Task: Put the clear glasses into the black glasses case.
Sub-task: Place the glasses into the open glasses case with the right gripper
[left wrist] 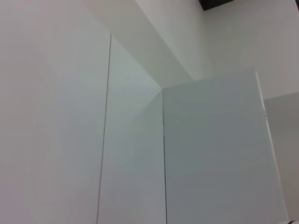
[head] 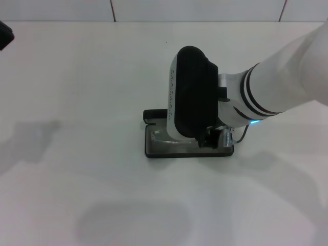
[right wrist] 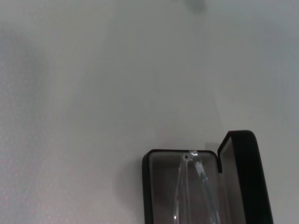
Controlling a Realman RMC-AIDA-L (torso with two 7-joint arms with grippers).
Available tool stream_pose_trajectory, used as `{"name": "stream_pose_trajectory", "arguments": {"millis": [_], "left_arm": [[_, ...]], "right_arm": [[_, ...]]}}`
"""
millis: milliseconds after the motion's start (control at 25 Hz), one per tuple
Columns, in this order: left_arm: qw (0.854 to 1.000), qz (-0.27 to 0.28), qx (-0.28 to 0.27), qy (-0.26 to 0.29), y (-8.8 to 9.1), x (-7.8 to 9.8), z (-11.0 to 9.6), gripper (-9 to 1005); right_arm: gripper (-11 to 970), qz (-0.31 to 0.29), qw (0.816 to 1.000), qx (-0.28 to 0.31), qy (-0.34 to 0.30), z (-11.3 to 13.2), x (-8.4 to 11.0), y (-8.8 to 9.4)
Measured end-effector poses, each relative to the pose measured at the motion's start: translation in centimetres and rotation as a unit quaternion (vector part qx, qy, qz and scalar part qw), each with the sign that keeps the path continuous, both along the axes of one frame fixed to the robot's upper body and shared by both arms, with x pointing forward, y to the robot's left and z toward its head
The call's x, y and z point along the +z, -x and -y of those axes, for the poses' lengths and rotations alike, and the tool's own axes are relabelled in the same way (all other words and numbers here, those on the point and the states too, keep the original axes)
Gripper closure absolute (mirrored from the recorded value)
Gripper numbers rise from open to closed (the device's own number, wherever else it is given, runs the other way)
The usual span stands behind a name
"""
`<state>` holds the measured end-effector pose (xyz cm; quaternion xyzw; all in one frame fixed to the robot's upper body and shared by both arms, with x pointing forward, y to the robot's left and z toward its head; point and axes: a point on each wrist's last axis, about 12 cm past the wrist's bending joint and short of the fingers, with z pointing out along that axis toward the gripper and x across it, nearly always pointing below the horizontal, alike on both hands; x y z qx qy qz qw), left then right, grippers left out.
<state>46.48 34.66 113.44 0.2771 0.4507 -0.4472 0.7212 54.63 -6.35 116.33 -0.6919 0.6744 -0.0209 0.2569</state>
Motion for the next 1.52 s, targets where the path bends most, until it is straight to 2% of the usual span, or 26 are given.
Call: {"name": "stream_pose_trajectory", "arguments": {"millis": [1040,1520], "left_arm": [[1.000,-0.001,0.008,0.005,-0.07,-0.06,-0.12,945],[1.000,-0.003,0.010,0.005,0.21,-0.19,-0.26,944]], "right_arm": [[859,0.012,1.000,-0.005,0.014,0.17,-0.15,-0.31],[850,0.011,1.000,0.003,0.016,0.02,-0.23,0.15]]}}
